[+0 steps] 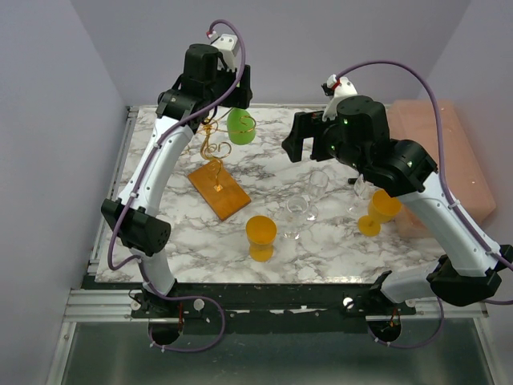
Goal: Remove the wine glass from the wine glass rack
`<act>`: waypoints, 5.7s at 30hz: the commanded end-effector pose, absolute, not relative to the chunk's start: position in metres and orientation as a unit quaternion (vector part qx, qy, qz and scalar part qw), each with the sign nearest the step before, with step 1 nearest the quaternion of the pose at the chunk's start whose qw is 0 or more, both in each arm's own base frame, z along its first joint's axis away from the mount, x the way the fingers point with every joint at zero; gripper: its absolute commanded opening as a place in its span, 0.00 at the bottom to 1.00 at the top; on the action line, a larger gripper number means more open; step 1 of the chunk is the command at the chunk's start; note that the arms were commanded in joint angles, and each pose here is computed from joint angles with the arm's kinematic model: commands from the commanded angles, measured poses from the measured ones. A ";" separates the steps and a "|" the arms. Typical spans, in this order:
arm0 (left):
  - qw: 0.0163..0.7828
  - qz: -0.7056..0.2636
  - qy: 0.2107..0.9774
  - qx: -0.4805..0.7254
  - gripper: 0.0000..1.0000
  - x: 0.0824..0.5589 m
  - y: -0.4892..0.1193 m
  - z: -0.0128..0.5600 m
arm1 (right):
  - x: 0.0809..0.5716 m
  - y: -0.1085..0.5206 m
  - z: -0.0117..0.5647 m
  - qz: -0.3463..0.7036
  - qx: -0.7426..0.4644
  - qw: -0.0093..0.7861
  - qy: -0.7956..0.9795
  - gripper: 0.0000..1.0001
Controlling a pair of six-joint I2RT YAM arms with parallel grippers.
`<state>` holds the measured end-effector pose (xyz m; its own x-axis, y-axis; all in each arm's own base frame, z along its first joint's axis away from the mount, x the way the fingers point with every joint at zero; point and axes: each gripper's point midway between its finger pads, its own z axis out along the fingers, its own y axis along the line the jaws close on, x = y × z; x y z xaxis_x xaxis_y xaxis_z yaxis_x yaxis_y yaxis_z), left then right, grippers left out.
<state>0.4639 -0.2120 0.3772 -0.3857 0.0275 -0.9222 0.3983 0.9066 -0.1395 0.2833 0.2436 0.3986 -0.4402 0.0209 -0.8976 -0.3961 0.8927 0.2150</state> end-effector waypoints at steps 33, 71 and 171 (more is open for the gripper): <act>0.574 -0.071 0.809 0.104 0.73 0.466 -0.167 0.399 | 0.281 0.247 0.398 0.215 -0.120 0.508 0.825 1.00; 0.621 -0.130 0.767 0.095 0.77 0.503 -0.187 0.433 | 0.286 0.244 0.385 0.195 -0.118 0.506 0.832 1.00; 0.592 -0.506 0.624 0.063 0.74 0.262 -0.200 0.524 | 0.226 0.280 0.438 0.526 -0.065 0.518 0.672 1.00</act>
<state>0.2685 -0.2067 0.5120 -0.3230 -0.4774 -0.8172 0.6703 0.4941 -0.5536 0.2352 0.2778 0.4290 -0.4510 0.4406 -0.7762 -0.5973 0.4972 0.6293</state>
